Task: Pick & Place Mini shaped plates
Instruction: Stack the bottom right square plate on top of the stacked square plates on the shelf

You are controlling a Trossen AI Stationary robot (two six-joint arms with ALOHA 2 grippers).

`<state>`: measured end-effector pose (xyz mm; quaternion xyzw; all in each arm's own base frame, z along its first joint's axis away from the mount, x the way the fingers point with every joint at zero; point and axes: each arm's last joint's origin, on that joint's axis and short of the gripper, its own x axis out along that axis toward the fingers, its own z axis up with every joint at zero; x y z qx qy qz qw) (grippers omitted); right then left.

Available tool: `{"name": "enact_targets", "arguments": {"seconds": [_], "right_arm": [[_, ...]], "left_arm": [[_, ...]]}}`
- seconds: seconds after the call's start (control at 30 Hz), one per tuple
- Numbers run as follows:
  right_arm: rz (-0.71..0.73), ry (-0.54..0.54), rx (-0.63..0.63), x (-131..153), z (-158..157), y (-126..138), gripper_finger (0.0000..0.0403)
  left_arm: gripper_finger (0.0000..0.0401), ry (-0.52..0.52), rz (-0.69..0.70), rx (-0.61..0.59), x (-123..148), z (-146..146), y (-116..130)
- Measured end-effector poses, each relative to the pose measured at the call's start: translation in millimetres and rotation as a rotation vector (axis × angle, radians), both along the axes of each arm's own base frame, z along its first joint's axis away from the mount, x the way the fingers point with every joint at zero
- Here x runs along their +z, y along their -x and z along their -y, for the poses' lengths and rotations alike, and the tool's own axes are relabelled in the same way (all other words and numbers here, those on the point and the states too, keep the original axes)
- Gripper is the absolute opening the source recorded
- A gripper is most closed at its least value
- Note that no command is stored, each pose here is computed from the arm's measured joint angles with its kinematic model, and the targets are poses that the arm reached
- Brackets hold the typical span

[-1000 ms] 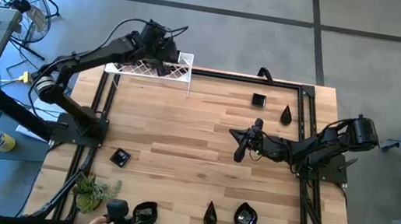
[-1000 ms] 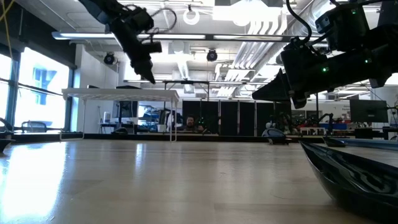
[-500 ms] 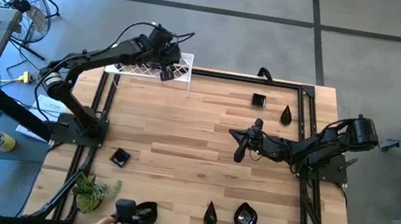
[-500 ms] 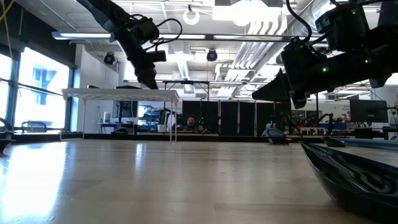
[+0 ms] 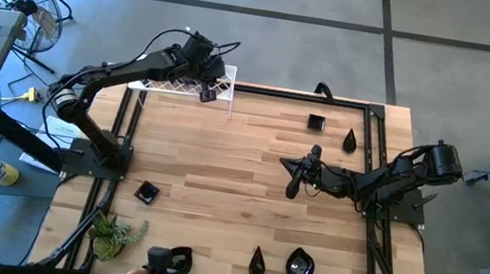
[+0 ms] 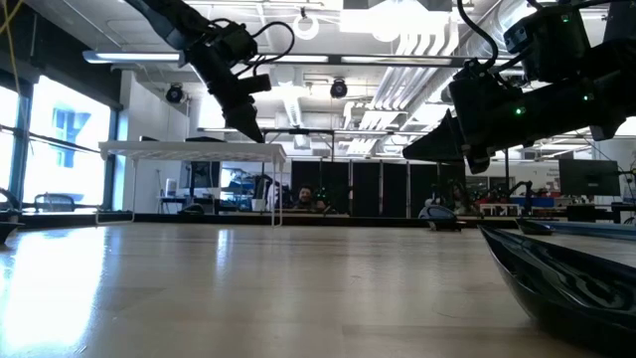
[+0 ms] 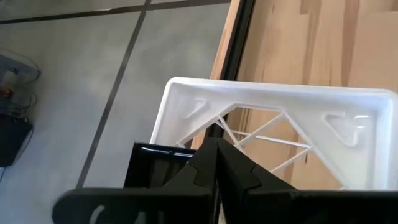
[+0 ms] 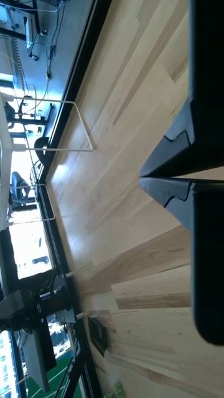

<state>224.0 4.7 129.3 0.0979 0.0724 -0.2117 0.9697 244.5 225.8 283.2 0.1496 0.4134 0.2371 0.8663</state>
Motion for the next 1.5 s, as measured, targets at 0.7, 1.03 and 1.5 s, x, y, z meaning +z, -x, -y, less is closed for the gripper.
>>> {"name": "enact_targets", "arguments": {"seconds": [0.7,1.03,1.5], "right_arm": [[0.0,0.0,0.0,0.0,0.0,0.0,0.0009],[0.0,0.0,0.0,0.0,0.0,0.0,0.0003],[0.0,0.0,0.0,0.0,0.0,0.0,0.0004]], "left_arm": [[0.0,-0.071,-0.053,0.104,-1.7,-5.2,0.9],[0.0,-0.055,-0.072,0.102,-9.9,-8.3,-2.3],[0.0,-0.047,-0.024,0.023,-6.7,-0.1,-11.0]]}}
